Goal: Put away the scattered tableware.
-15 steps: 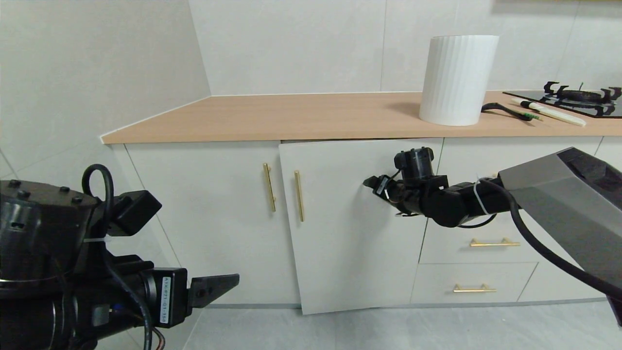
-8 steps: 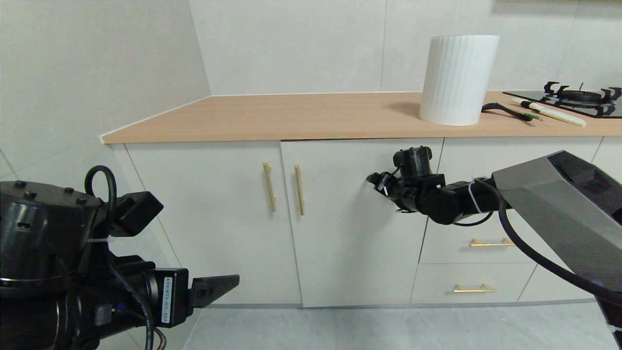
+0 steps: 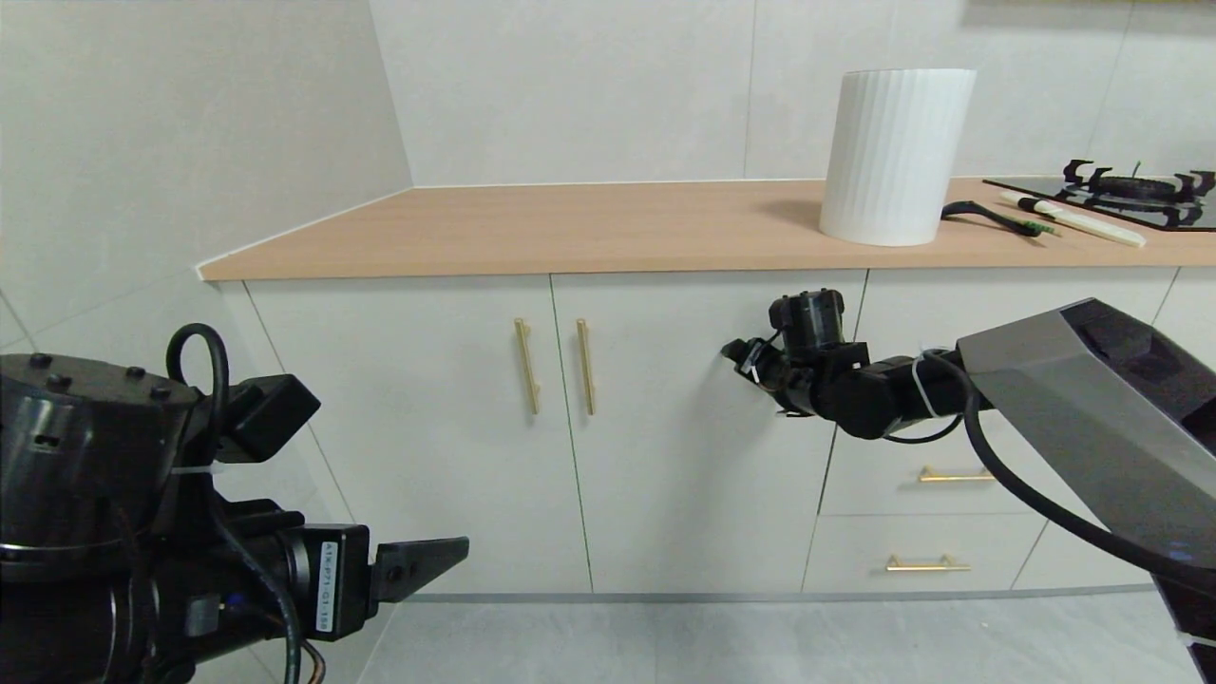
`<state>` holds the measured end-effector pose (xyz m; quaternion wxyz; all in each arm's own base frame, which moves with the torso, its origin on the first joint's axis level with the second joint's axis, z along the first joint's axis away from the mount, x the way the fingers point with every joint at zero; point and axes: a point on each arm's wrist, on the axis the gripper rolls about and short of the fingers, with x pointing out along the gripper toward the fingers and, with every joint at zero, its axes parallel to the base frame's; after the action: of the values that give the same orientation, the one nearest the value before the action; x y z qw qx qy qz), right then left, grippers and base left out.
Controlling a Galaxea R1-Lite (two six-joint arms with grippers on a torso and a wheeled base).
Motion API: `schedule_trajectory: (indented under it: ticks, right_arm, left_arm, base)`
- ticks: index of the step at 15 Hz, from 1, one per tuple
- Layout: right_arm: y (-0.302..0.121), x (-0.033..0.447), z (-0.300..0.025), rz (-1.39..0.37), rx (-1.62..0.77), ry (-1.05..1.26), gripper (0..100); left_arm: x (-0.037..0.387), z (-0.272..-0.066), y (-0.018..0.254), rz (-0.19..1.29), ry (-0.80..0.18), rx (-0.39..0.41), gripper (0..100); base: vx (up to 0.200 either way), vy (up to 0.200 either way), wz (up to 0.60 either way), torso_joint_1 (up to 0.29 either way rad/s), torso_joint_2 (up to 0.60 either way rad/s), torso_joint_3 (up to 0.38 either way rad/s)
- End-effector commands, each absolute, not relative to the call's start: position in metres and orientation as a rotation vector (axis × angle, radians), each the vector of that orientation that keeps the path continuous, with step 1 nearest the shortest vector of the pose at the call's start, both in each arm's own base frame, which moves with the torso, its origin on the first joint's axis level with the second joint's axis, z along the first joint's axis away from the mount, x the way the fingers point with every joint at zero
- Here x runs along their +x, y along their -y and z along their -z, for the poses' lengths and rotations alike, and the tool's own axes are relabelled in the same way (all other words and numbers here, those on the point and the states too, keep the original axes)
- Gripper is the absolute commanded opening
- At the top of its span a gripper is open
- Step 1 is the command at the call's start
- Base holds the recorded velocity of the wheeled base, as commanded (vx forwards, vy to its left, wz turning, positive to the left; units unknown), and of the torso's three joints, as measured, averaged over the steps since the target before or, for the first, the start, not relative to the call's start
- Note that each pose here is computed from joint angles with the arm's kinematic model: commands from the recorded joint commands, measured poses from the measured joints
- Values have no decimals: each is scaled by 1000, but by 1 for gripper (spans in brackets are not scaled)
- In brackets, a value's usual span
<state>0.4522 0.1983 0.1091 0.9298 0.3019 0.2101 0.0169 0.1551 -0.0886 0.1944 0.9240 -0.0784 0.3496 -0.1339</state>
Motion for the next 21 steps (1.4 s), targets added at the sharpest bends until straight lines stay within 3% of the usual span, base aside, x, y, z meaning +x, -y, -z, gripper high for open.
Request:
schedule_trajectory:
  ticks: [1, 4, 7, 11, 13, 17, 21]
  right_arm:
    - [-200, 434, -128, -75, 618, -437, 100]
    - [-202, 372, -166, -287, 589, -517, 100]
    - [-188, 334, -194, -366, 502, -489, 100]
    - [-151, 268, -233, -388, 445, -395, 100]
    - [-110, 199, -255, -390, 377, -273, 100]
    - [-46, 107, -238, -293, 219, -110, 100]
    - [-5, 27, -206, -165, 171, 46, 100]
  left_arm:
    - [155, -194, 89, 273, -719, -161, 100]
    - [155, -194, 89, 274, -717, -161, 100]
    - [154, -196, 88, 277, -707, -164, 100]
    - [143, -207, 79, 287, -599, -203, 100]
    - [126, -207, 62, 255, -512, -241, 100]
    - [78, -187, 31, 196, -419, -273, 100]
    - [21, -165, 5, 230, -221, -270, 100]
  base:
    - [0, 0, 0, 0, 0, 0]
    - [0, 0, 0, 0, 0, 0]
    - [0, 0, 0, 0, 0, 0]
    - [0, 0, 0, 0, 0, 0]
    - [0, 0, 0, 0, 0, 0]
    - [0, 0, 0, 0, 0, 0]
    - [0, 0, 0, 0, 0, 0]
